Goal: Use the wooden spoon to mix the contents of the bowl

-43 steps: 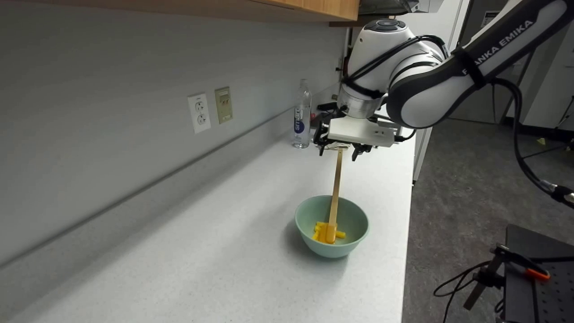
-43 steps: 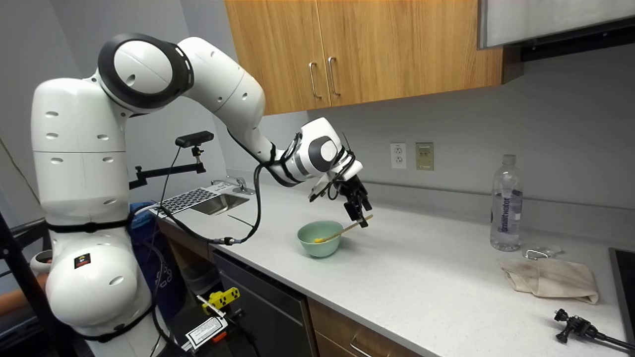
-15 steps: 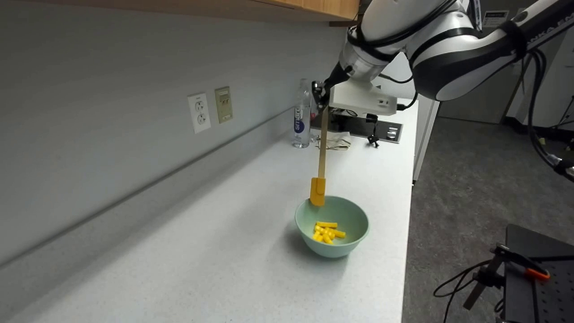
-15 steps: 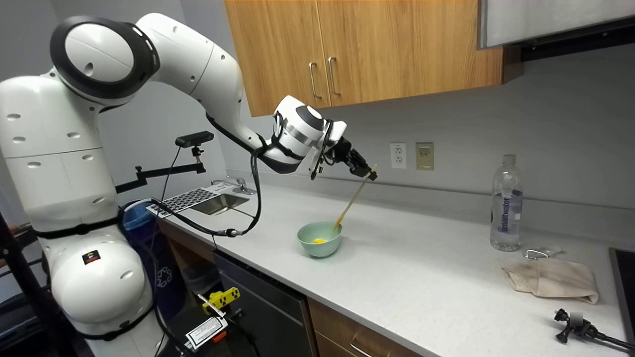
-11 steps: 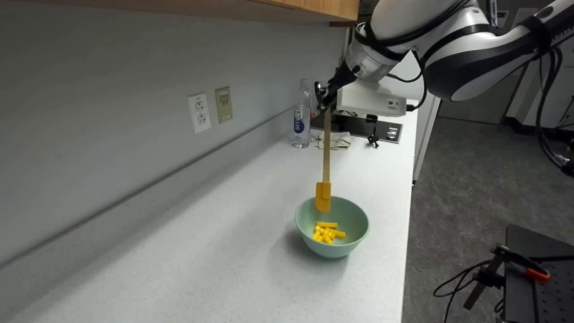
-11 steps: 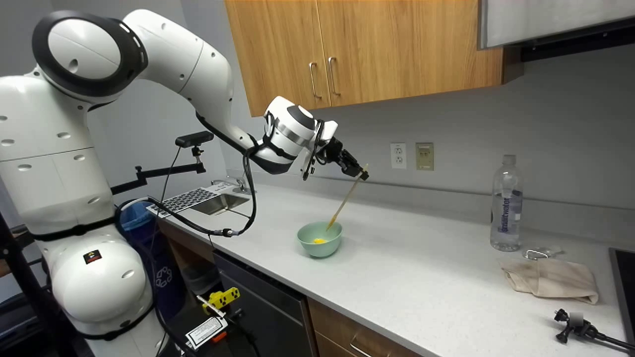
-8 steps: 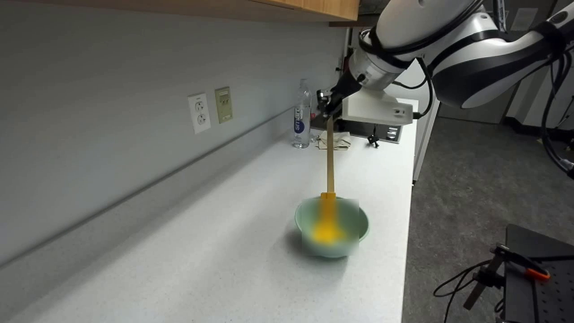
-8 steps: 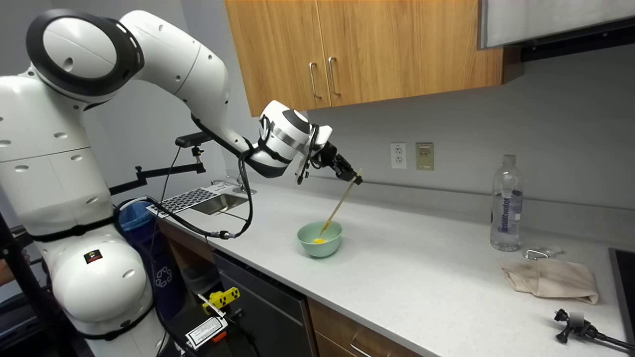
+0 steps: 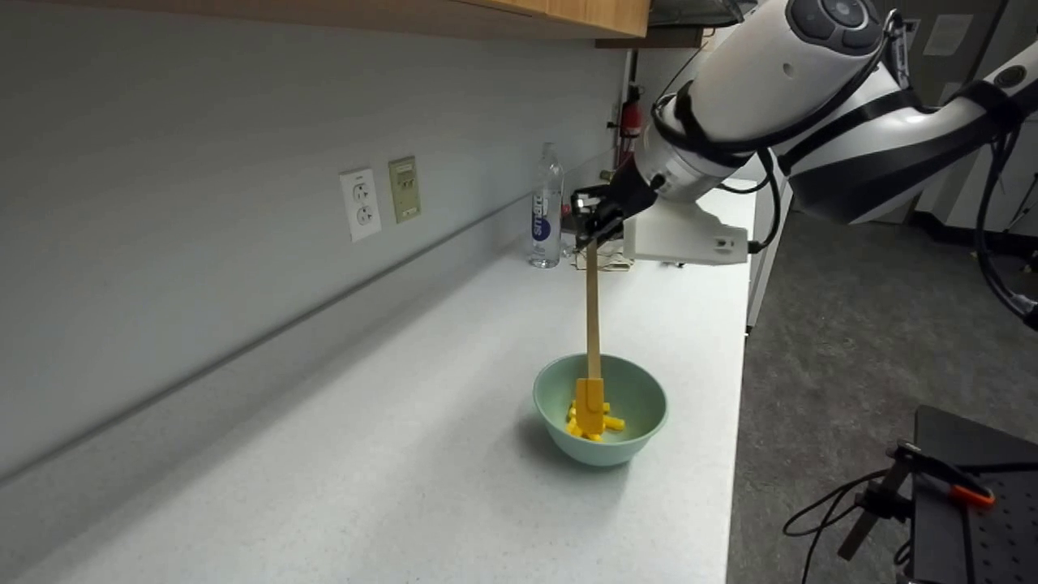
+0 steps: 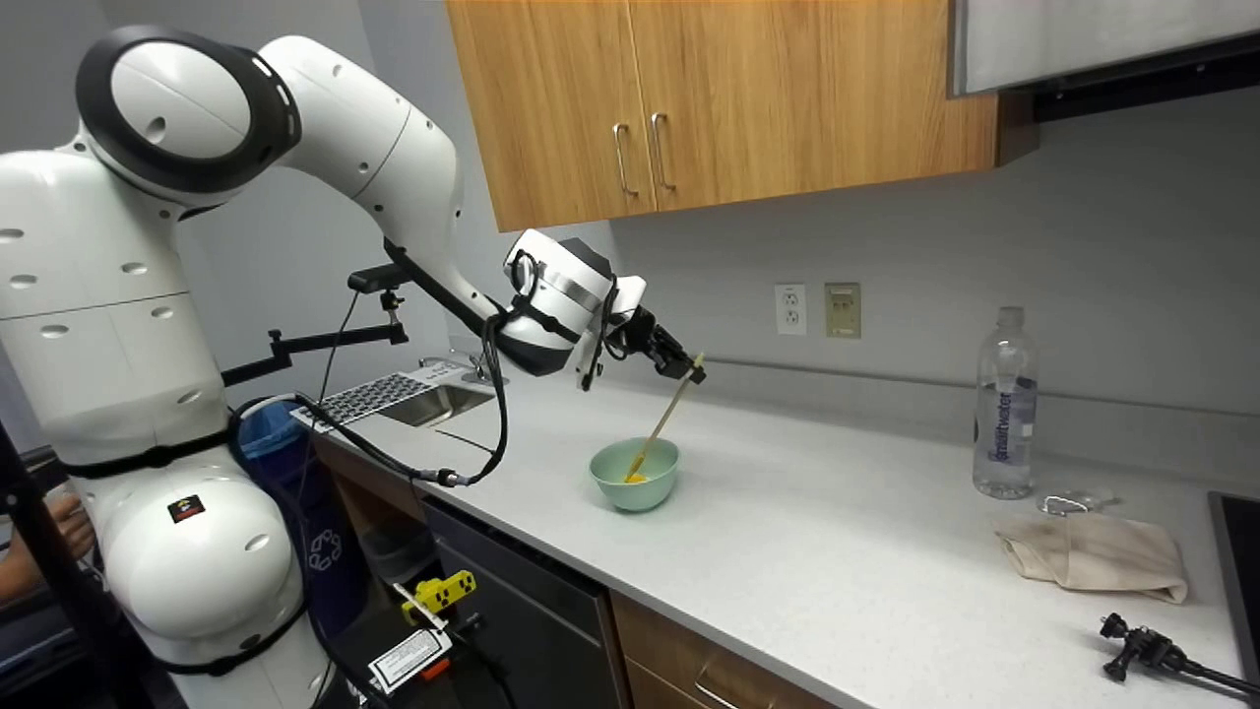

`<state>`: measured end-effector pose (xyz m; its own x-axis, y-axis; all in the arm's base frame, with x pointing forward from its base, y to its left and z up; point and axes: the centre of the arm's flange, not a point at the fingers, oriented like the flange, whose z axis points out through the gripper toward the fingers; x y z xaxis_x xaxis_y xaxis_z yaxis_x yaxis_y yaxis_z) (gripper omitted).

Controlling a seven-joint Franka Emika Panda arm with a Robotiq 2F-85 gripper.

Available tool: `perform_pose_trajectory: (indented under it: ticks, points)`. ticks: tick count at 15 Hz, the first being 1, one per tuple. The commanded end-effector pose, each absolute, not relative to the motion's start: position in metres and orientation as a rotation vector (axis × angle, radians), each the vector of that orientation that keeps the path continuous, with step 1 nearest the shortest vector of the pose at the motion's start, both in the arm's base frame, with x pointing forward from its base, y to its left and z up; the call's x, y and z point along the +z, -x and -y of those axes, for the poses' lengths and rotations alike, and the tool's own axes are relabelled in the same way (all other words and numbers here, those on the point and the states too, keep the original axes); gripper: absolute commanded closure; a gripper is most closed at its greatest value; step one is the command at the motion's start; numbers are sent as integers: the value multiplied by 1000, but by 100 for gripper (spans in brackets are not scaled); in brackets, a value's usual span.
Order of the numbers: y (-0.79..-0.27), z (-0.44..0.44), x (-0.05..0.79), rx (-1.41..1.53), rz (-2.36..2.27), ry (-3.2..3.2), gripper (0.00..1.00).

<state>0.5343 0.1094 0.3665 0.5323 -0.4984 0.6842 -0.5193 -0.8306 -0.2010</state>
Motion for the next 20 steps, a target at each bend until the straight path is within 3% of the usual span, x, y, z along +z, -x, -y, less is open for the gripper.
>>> perform_pose_trajectory:
  ticks: [1, 14, 20]
  points:
    - [-530, -120, 339, 1225, 885, -2765, 96]
    - [-538, -118, 336, 1562, 569, -2643, 96]
    - [-539, -119, 355, 1446, 599, -2759, 96]
